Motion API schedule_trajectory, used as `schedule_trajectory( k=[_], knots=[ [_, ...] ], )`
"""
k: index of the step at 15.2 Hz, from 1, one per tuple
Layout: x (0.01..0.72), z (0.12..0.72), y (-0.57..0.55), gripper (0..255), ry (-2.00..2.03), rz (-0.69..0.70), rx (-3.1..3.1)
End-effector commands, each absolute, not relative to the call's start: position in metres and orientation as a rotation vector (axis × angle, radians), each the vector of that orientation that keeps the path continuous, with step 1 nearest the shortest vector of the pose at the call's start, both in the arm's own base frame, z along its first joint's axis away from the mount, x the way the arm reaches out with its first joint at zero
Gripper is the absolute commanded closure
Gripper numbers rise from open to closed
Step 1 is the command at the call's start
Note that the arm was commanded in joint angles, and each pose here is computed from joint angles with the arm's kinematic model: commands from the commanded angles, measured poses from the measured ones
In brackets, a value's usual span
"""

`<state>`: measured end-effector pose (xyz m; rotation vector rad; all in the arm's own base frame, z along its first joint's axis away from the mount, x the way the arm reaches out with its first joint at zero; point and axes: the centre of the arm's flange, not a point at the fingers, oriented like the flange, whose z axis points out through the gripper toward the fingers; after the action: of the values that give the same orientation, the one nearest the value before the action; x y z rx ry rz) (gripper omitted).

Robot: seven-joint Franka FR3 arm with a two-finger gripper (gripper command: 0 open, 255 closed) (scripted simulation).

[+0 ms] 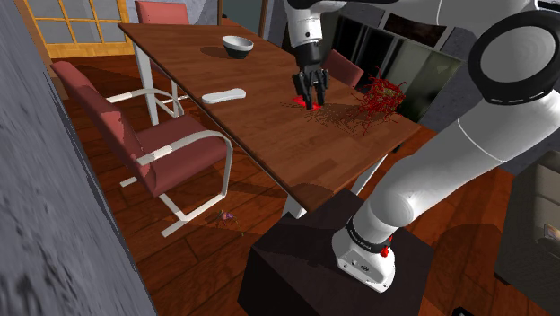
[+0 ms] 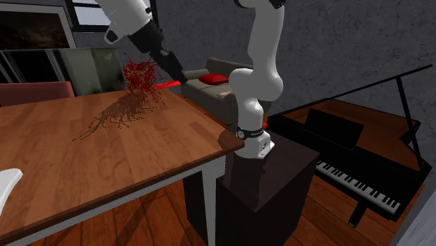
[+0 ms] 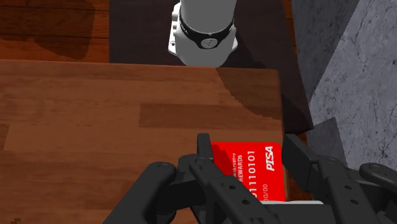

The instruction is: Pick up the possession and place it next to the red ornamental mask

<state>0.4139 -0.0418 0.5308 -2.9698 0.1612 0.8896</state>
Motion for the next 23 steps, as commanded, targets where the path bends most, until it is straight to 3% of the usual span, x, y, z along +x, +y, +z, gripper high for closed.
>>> schedule_trajectory(
  k=[1, 23],
  knots=[
    [0.414, 0.542, -0.042, 255, 0.161, 0.89, -2.97],
    [0.411, 0.649, -0.055, 255, 0.161, 0.89, -2.97]
  ],
)
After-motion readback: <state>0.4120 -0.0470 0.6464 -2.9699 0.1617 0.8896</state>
